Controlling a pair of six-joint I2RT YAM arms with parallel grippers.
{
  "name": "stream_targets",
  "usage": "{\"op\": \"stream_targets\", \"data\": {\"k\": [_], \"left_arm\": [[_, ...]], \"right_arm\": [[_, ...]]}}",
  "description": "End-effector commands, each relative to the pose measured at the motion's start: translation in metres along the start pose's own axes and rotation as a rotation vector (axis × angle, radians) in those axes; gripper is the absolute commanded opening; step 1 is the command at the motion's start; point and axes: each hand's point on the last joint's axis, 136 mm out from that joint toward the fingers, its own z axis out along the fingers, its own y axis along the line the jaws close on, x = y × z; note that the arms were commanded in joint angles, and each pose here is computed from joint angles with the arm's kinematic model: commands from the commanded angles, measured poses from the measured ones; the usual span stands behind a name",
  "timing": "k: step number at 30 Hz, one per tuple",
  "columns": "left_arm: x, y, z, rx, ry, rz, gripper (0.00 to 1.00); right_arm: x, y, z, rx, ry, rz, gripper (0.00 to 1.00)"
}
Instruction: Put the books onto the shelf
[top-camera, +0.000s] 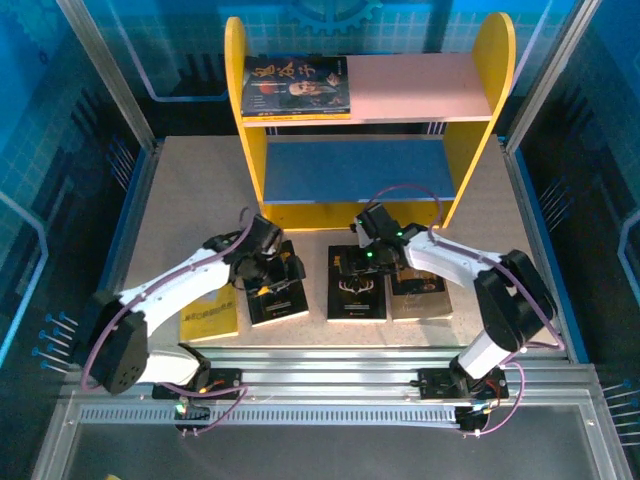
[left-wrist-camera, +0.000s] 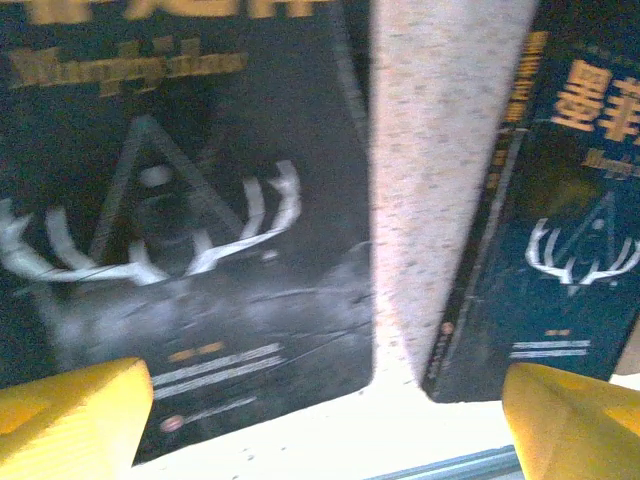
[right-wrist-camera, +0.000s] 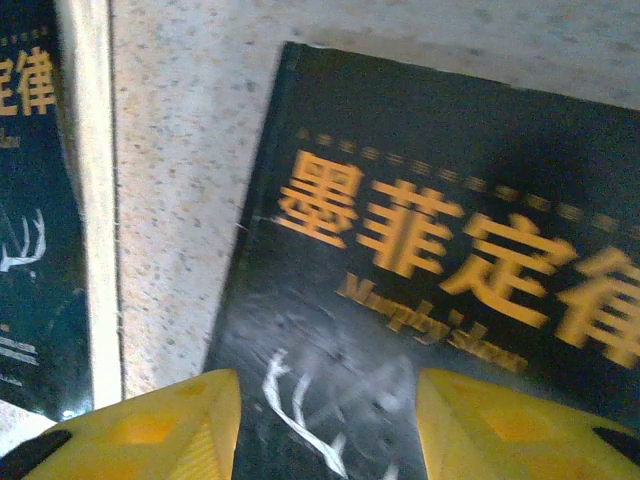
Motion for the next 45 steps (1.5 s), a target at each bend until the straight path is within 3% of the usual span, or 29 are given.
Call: {"op": "stream_targets", "data": {"k": [1, 10, 16, 23, 45], "left_arm": [[-0.006, -0.028, 0.007, 0.033, 0.003, 0.041, 0.91], [-0.004, -0.078, 0.037, 0.093, 0.049, 0.12, 0.9], [-0.005, -0.094, 0.055, 0.1, 0.075, 0.152, 0.89], [0.002, -0.097, 0.081, 0.097, 0.115, 0.166, 0.88], [0.028, -0.111, 0.102, 0.123, 0.179, 0.191, 0.87]], "right_arm": [[0.018, -0.023, -0.008, 0.056, 0.029, 0.034, 0.51], [0.043, -0.064, -0.015, 0.151, 0.061, 0.137, 0.51], [0.047, -0.067, -0.012, 0.14, 0.081, 0.14, 0.51], [0.046, -0.061, 0.0, 0.099, 0.097, 0.147, 0.49], [0.064, -0.045, 0.027, 0.008, 0.145, 0.171, 0.39]]}}
